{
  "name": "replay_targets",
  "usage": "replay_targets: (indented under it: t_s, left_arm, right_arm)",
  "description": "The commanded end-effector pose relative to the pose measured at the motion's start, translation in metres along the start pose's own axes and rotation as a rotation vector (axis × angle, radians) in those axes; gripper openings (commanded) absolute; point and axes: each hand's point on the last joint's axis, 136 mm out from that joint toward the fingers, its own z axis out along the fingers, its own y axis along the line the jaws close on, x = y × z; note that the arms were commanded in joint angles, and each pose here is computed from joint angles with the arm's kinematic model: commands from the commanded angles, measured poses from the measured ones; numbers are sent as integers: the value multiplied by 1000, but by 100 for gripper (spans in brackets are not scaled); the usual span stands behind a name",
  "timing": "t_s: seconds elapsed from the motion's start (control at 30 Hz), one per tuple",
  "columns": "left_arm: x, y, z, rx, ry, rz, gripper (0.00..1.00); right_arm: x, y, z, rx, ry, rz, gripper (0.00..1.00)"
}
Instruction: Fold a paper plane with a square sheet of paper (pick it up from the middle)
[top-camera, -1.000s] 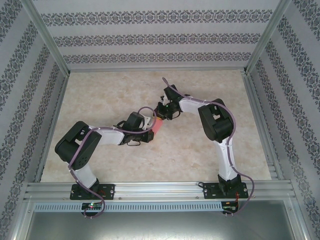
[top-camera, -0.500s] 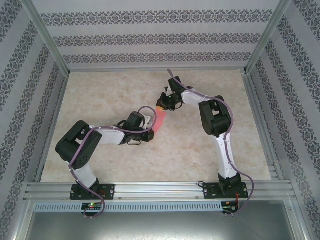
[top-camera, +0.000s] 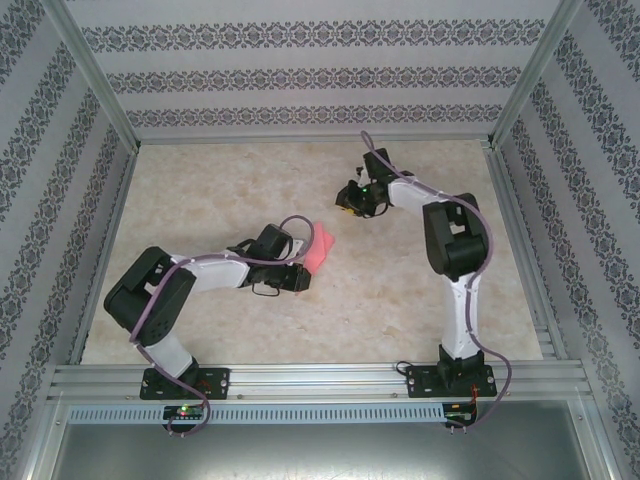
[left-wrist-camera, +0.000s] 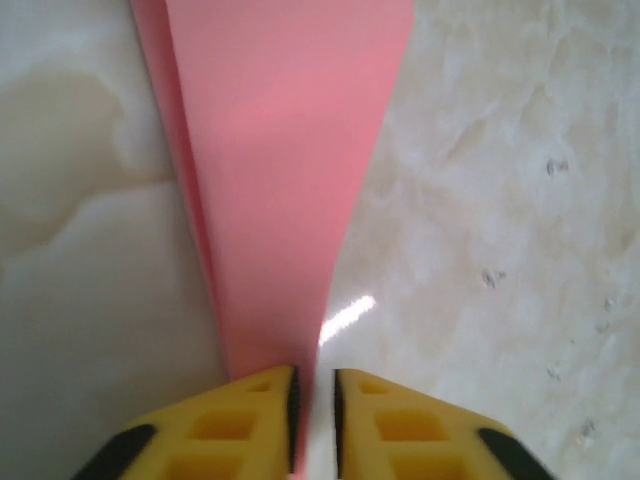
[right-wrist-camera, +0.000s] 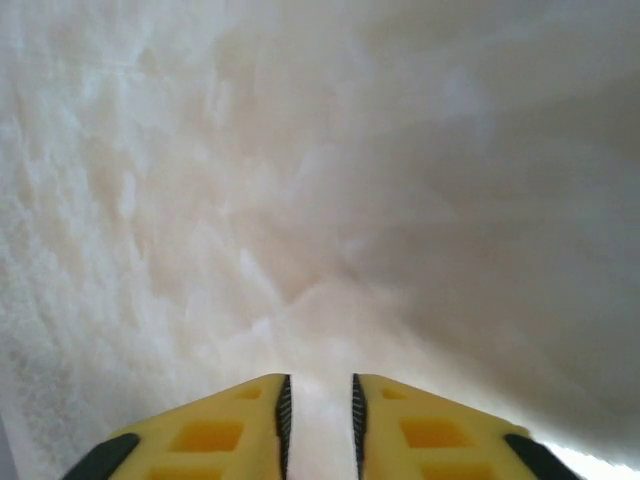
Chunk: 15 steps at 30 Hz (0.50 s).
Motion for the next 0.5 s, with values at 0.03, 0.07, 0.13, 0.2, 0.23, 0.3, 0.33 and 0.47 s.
replay_targets:
  t_s: [0.03,0.07,0.13,0.2,0.23,0.3,0.33,0.47]
  left_arm:
    - [-13,-22,-28,3,-7,16,35]
    - [-17,-23,-32,-8,-17,24,38]
    - [-22,-21,-39,-43,-27,53,42]
    - [-24,-17,-42,-80,-30,75,46]
    - [-24,-15,-43,-94,-30,87,47]
    - [-25,-13,-44,-117,-31,101,48]
    - [-25,-12,-43,-132,-25,111,48]
    - [-25,-10,-31,-221,9,168,50]
  right_arm:
    - [19,19,-42,-33,-33,-126,32]
    - [27,20,-47,-40,-29,-137,33]
    - [44,17,-55,-42,-16,-153,38]
    - [60,15,-61,-46,-3,-164,41]
    - [68,13,-63,-42,2,-169,42]
    - [81,10,-68,-35,8,-179,44]
    - [86,10,-72,-35,4,-182,45]
    - [104,1,-79,-12,-1,-186,48]
